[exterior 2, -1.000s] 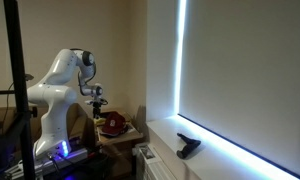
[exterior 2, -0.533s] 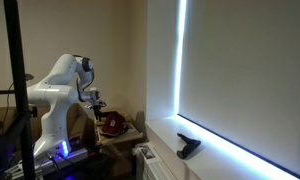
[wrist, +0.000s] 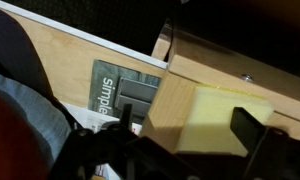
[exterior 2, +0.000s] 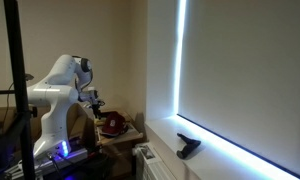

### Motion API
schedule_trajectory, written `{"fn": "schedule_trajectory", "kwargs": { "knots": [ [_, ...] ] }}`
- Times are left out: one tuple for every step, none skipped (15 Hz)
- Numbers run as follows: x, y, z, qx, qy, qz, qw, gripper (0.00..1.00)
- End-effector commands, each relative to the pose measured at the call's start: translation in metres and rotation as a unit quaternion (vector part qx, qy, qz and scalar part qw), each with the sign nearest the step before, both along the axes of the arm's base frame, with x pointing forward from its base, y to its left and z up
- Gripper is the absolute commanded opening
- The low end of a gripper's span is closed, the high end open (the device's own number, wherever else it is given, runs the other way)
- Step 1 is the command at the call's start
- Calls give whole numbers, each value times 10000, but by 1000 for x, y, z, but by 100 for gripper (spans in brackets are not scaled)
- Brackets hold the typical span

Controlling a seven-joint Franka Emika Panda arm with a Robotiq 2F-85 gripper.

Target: Remove the sponge from the dish, put it on the table, and then put it back in the dish

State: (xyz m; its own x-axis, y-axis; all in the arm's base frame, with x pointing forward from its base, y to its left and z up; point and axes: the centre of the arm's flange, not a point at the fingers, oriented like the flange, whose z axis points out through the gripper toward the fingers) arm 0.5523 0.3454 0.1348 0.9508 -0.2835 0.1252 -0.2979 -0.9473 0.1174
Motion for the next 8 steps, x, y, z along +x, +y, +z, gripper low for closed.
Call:
{"fn": "schedule_trajectory", "kwargs": {
  "knots": [
    [15, -5, -23, 413, -177, -257, 9987, 100],
    [18, -2, -26, 513, -273, -304, 9978, 100],
    [20, 0, -30, 577, -358, -301, 9972, 100],
    [23, 1, -33, 650, -409, -276, 9967, 100],
    [24, 1, -36, 694, -450, -286, 9962, 100],
    [25, -2, -40, 667, -395, -287, 9966, 75],
    [24, -3, -43, 599, -253, -345, 9973, 74],
    [24, -7, -43, 561, -132, -355, 9977, 68]
  ]
}}
